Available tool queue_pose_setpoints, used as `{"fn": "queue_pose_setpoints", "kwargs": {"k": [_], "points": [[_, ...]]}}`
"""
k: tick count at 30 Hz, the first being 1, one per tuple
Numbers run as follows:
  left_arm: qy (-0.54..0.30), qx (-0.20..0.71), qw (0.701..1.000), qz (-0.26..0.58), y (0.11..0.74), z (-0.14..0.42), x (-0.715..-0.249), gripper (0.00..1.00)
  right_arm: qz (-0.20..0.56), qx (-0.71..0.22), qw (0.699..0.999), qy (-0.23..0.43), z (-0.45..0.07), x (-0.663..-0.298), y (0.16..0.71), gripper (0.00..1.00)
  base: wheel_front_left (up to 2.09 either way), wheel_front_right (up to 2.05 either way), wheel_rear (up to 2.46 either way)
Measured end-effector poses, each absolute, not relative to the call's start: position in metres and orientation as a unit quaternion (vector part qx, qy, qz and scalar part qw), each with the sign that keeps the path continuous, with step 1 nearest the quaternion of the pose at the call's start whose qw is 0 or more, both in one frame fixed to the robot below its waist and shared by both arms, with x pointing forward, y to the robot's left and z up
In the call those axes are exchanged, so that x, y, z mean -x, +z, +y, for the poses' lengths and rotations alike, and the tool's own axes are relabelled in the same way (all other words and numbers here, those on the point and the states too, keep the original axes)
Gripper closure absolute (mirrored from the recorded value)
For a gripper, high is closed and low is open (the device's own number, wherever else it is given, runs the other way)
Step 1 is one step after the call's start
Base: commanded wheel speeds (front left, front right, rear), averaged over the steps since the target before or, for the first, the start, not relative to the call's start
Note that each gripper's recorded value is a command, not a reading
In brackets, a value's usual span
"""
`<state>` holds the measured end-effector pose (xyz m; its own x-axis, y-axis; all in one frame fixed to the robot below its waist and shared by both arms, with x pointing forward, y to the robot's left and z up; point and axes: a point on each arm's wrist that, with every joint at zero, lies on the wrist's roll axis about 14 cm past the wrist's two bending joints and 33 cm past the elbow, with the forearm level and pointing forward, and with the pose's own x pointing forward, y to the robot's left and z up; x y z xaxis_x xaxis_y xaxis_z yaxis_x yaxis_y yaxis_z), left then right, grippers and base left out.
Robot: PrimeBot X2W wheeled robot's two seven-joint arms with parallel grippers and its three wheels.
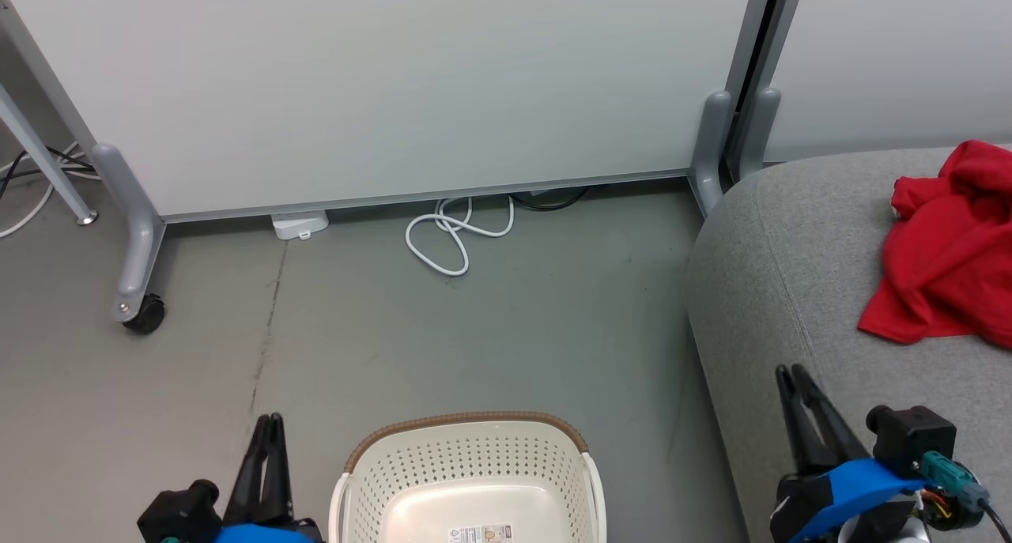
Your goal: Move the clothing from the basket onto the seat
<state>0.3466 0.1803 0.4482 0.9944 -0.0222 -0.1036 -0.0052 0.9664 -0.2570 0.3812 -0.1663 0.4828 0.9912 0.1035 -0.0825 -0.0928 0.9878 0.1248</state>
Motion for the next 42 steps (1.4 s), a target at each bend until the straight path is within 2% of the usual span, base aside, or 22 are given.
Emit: {"fn": "queue_pose_setpoints", "kwargs": {"k": [10, 24, 42], "points": [[0.010, 0.148, 0.983, 0.112, 0.413, 0.178, -0.325, 1.00, 0.106, -0.077, 0.991, 0.039, -0.168, -0.365, 0.445, 1.00, 0.00, 0.00, 0.00], [0.047, 0.259, 0.958, 0.115, 0.416, 0.188, -0.331, 1.00, 0.104, -0.204, 0.973, 0.011, -0.175, -0.366, 0.448, 1.00, 0.00, 0.00, 0.00], [0.066, 0.378, 0.918, 0.098, 0.430, 0.194, -0.345, 1.00, 0.089, -0.340, 0.936, -0.011, -0.182, -0.370, 0.457, 1.00, 0.00, 0.00, 0.00]]}}
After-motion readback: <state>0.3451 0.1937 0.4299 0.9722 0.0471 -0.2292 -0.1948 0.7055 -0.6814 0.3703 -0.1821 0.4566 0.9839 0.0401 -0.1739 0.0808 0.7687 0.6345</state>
